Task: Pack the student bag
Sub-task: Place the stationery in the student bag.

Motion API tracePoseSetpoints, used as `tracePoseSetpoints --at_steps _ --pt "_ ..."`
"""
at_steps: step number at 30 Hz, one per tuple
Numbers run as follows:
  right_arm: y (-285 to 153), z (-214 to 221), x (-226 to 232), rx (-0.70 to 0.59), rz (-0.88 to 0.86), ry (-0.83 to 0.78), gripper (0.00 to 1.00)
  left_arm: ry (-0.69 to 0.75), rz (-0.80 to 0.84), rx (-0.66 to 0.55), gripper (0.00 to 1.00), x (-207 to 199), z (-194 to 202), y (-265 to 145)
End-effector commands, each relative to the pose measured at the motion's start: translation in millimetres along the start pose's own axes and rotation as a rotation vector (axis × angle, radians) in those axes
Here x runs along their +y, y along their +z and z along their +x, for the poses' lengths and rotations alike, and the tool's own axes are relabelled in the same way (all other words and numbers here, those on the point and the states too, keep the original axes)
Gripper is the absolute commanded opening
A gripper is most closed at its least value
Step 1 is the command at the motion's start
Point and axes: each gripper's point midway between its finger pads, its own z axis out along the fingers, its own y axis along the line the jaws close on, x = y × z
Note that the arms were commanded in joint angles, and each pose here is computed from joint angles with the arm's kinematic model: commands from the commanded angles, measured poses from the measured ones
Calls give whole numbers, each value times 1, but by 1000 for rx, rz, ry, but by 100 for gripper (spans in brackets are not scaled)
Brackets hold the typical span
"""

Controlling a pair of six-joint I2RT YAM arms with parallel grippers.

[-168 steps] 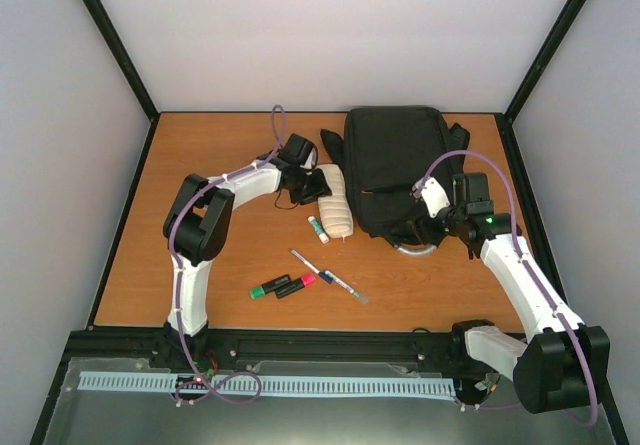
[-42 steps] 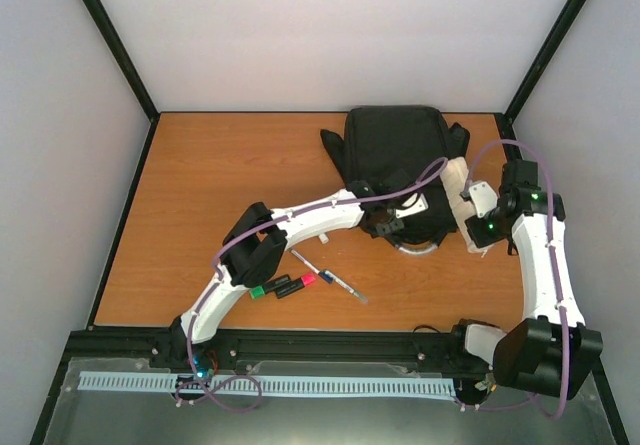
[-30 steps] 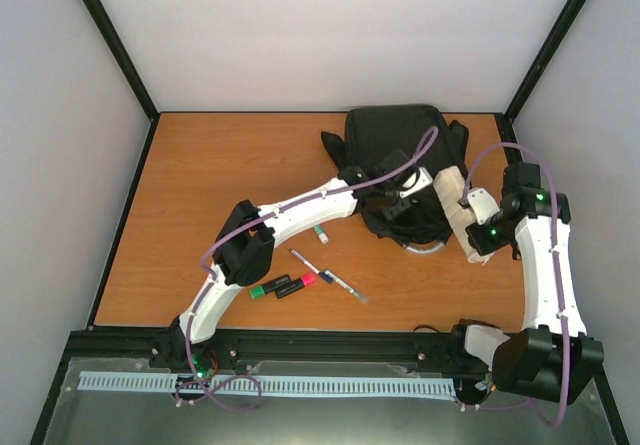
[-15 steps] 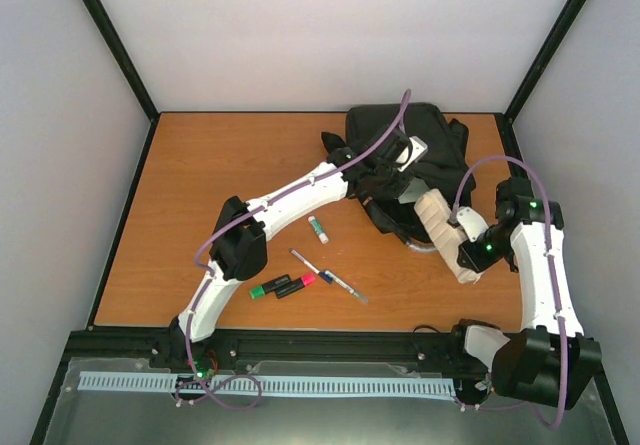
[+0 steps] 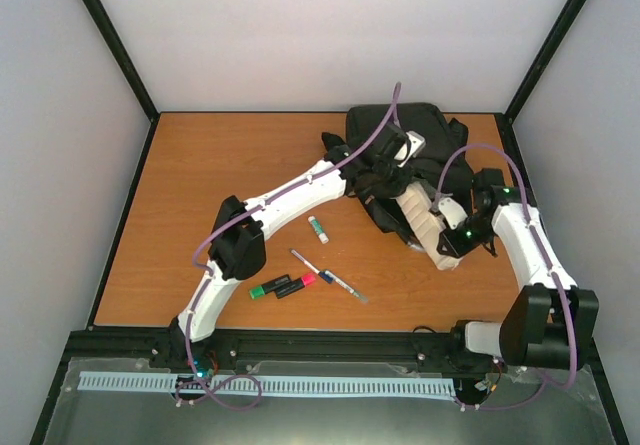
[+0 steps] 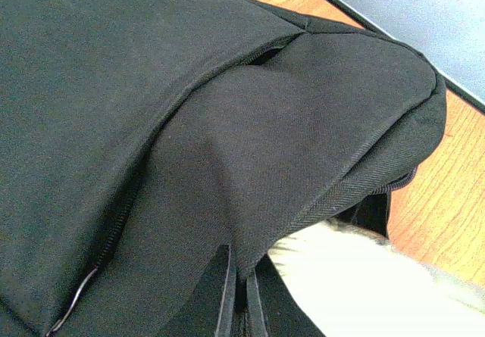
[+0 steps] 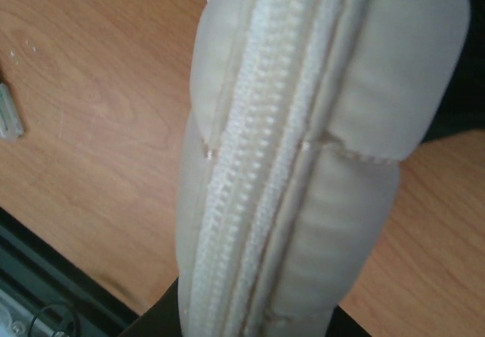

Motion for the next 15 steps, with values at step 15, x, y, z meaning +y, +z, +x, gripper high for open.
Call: tracePoseSetpoints --at_steps 15 --pt "42 -78 -27 -101 -21 22 12 -106 92 -277 1 -19 -87 -87"
